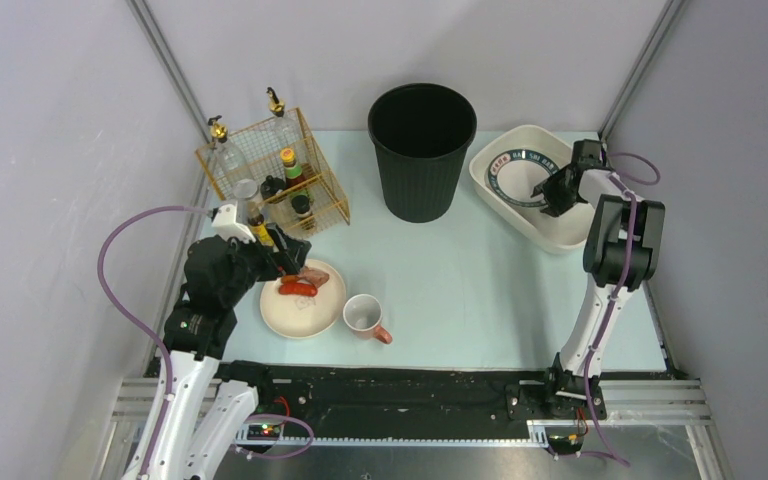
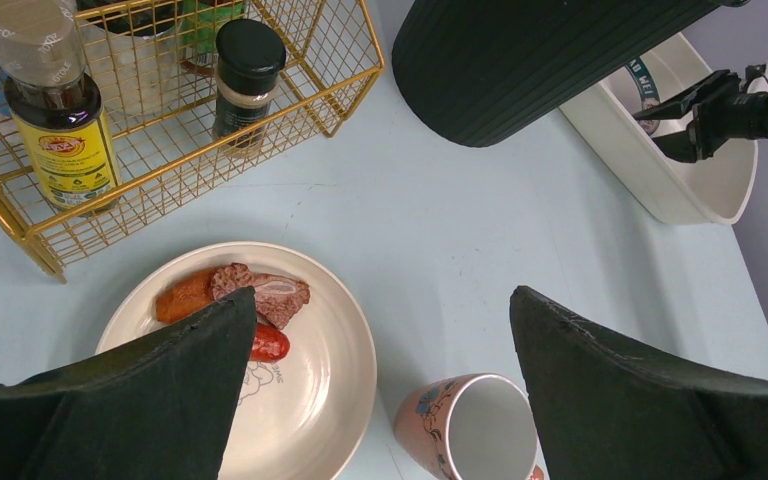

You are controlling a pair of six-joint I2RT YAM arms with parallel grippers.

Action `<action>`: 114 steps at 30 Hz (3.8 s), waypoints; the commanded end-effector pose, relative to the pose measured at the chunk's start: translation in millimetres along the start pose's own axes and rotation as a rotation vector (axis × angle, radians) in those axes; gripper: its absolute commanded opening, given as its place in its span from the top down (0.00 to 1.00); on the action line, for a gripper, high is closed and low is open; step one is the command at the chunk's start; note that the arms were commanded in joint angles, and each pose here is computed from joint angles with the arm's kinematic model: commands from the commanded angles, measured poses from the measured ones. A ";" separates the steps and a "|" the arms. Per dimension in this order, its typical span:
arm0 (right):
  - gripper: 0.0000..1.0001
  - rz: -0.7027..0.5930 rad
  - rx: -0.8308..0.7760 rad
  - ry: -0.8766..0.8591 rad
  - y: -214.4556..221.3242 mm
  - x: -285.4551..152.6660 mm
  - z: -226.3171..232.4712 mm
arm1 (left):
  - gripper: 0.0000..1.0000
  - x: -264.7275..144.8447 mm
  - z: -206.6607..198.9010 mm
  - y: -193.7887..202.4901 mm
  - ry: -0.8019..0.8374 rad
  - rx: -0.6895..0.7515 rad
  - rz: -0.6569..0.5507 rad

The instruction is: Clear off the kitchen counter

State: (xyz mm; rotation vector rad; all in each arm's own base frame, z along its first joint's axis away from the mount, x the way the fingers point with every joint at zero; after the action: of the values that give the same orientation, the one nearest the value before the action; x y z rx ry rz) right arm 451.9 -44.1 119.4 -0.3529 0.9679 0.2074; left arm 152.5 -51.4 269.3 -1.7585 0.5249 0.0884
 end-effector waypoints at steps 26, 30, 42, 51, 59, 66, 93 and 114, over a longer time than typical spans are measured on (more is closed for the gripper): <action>0.37 -0.157 -0.719 -0.381 145.7 -257.3 61.6 | 0.00 4.2 12.0 1.1 -0.158 -0.052 0.001; 0.37 0.032 -0.844 -0.480 199.0 -260.8 61.2 | 0.00 2.4 13.1 0.5 -0.177 -0.054 -0.012; 0.37 0.499 -1.048 -0.605 330.5 -221.1 58.0 | 0.00 -1.6 15.9 -0.1 -0.213 -0.042 -0.035; 0.38 0.705 -1.098 -0.594 399.7 -180.5 51.2 | 0.00 -3.7 15.8 -1.2 -0.215 -0.040 -0.046; 0.38 0.777 -1.138 -0.542 434.4 -154.2 35.9 | 0.00 -3.8 14.8 -1.6 -0.204 -0.039 -0.044; 0.38 0.789 -1.142 -0.476 456.2 -133.6 27.7 | 0.00 -3.6 14.9 -1.5 -0.200 -0.041 -0.042; 0.55 0.781 -1.057 -0.347 487.3 -90.3 10.3 | 0.00 -2.2 14.2 -0.9 -0.175 -0.047 -0.028; 1.00 0.793 -1.024 -0.408 479.1 -111.8 17.4 | 0.00 -2.7 15.2 -1.0 -0.184 -0.049 -0.031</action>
State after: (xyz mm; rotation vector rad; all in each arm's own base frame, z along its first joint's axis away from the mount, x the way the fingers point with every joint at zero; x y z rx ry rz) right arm 249.0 405.4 100.9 -0.8075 0.5468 1.4751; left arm 152.8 -37.3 264.4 -1.7745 0.3810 0.2538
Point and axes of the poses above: each gripper's point midway between its finger pads, its own x axis out along the fingers, its own z axis along the line the jaws close on, y = z × x, the point moved 10 cm from there along -x, back along the fingers, and after that the axes turned 11 degrees about x, right-handed, at the moved point
